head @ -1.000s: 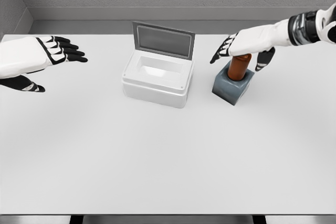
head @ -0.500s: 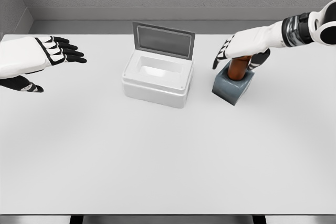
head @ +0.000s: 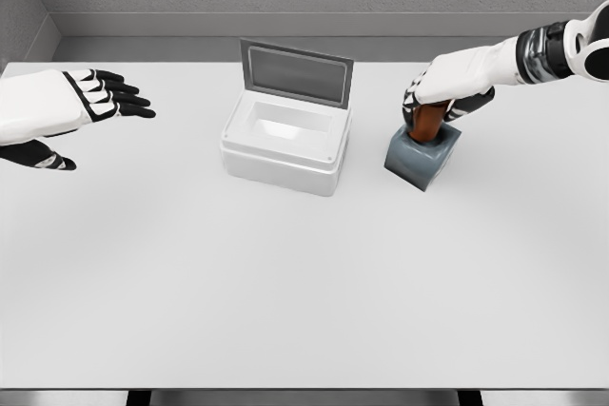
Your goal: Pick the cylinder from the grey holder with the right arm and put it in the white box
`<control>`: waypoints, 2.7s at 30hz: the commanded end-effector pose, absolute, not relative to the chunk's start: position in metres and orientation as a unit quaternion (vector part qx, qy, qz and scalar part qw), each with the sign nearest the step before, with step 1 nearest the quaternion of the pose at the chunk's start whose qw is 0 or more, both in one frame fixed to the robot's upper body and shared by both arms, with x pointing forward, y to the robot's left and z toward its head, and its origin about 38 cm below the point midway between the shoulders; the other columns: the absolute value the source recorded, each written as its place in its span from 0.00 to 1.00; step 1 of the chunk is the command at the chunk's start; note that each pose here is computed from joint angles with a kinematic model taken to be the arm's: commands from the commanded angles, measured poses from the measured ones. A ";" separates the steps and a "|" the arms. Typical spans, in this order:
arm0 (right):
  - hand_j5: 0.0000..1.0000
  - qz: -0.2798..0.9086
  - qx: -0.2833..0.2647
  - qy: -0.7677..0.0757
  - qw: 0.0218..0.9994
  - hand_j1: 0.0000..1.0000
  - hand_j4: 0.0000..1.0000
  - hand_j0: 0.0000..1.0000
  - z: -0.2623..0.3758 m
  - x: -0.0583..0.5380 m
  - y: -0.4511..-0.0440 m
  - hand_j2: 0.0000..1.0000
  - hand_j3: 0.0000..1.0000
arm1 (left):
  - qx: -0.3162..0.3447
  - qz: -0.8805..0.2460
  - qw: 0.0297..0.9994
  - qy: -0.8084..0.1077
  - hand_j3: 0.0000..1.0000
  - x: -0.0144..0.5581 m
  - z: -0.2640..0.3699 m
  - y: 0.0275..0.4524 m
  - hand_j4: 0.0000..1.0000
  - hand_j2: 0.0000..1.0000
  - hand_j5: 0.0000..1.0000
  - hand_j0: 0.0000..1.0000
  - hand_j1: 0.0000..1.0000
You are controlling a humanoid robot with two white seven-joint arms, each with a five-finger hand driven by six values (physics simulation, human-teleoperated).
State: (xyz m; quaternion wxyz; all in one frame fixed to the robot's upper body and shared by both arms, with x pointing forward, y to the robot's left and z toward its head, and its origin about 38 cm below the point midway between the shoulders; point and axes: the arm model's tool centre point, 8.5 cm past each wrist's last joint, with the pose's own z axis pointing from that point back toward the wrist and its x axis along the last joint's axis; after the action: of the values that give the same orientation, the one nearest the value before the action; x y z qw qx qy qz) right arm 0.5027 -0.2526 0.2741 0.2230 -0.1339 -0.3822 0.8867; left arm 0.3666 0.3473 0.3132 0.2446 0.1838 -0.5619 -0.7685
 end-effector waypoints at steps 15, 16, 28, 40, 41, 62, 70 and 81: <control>0.45 0.880 -0.143 -0.407 0.198 0.45 0.45 0.45 0.299 0.493 -0.247 0.45 0.45 | 0.184 -0.768 0.247 -0.561 1.00 0.366 0.314 0.348 1.00 1.00 1.00 1.00 1.00; 0.45 0.881 -0.145 -0.411 0.187 0.45 0.45 0.45 0.304 0.488 -0.245 0.45 0.45 | 0.184 -0.768 0.247 -0.561 1.00 0.366 0.314 0.348 1.00 1.00 1.00 1.00 1.00; 0.45 0.885 -0.131 -0.421 0.146 0.45 0.45 0.45 0.309 0.477 -0.216 0.45 0.45 | 0.183 -0.769 0.245 -0.562 1.00 0.366 0.315 0.347 1.00 1.00 1.00 1.00 1.00; 0.45 0.888 -0.122 -0.430 0.104 0.45 0.45 0.45 0.315 0.476 -0.175 0.45 0.45 | 0.186 -0.775 0.238 -0.555 1.00 0.362 0.319 0.347 1.00 1.00 1.00 1.00 1.00; 0.45 0.888 -0.122 -0.432 0.099 0.45 0.45 0.45 0.318 0.476 -0.171 0.45 0.45 | 0.186 -0.775 0.238 -0.555 1.00 0.362 0.319 0.347 1.00 1.00 1.00 1.00 1.00; 0.45 0.887 -0.120 -0.436 0.093 0.45 0.45 0.45 0.317 0.492 -0.137 0.45 0.45 | 0.189 -0.782 0.241 -0.543 1.00 0.363 0.316 0.350 1.00 1.00 1.00 1.00 1.00; 0.46 0.886 -0.123 -0.434 0.105 0.46 0.46 0.46 0.314 0.503 -0.131 0.46 0.46 | 0.189 -0.782 0.241 -0.543 1.00 0.362 0.316 0.350 1.00 1.00 1.00 1.00 1.00; 0.47 0.887 -0.119 -0.434 0.099 0.47 0.47 0.47 0.312 0.504 -0.119 0.47 0.47 | 0.190 -0.782 0.240 -0.543 1.00 0.363 0.317 0.350 1.00 1.00 1.00 1.00 1.00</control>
State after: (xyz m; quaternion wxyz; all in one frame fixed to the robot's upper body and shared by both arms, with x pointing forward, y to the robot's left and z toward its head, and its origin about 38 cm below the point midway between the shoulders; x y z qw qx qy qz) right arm 0.5041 -0.1197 0.3112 0.0984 -0.1187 -0.4332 0.8880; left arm 0.3625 0.3497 0.3166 0.2382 0.1903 -0.5413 -0.7836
